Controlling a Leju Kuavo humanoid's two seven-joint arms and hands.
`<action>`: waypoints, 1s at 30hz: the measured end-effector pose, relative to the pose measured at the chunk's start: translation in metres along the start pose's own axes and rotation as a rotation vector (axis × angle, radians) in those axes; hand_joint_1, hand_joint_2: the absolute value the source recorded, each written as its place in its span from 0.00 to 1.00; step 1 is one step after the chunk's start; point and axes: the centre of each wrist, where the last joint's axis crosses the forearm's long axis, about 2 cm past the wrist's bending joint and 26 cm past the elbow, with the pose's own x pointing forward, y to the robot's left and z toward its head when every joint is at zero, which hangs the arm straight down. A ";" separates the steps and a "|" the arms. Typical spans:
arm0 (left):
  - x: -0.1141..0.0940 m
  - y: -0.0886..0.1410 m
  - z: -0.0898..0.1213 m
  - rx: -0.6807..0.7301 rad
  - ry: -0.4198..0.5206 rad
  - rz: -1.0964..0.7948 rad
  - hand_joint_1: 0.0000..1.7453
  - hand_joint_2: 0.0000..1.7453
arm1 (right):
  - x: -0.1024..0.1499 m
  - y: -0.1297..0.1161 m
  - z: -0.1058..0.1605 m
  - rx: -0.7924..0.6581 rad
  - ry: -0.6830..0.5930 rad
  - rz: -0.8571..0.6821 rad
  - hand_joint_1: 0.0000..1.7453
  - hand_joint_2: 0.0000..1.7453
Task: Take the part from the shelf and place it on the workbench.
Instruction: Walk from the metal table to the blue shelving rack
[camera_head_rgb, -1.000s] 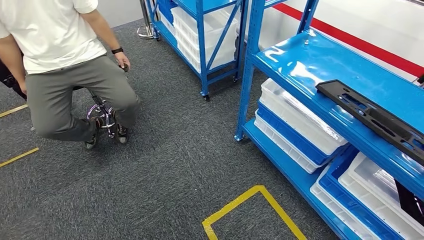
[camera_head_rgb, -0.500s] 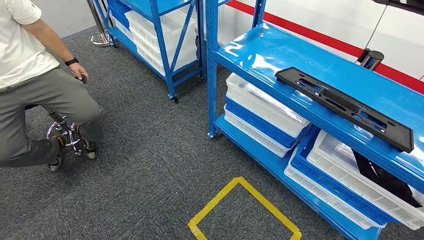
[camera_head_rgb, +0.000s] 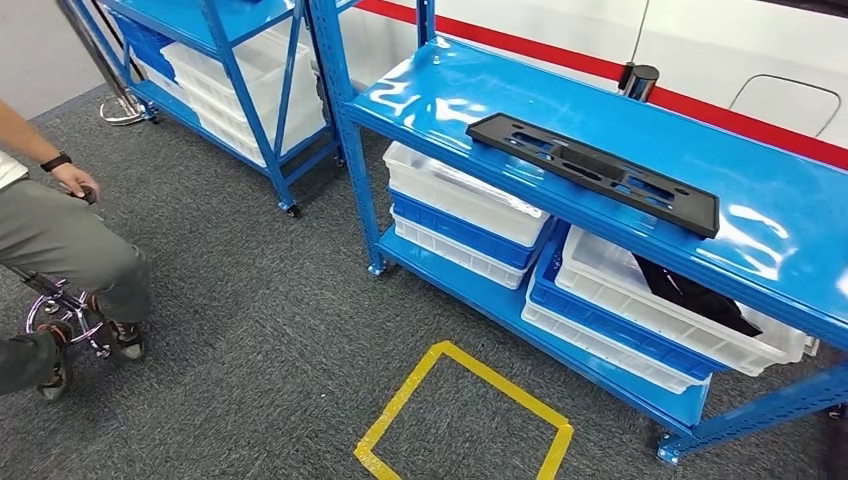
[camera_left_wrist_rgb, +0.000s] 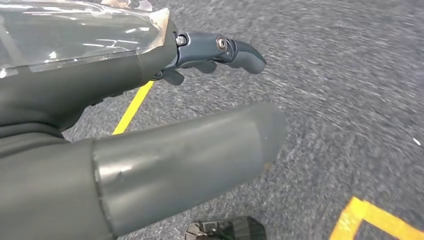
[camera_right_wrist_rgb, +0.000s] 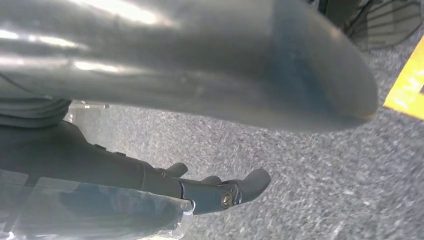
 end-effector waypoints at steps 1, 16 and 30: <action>0.000 0.000 0.000 0.000 -0.001 0.000 0.00 0.00 | 0.000 0.000 0.000 0.000 0.000 0.000 0.00 0.00; -0.001 0.001 -0.001 -0.003 -0.024 -0.004 0.00 0.00 | -0.002 0.000 0.000 0.000 0.006 -0.001 0.00 0.00; 0.001 0.000 -0.001 -0.003 -0.029 0.001 0.00 0.00 | 0.001 -0.004 -0.001 -0.007 -0.001 0.002 0.00 0.00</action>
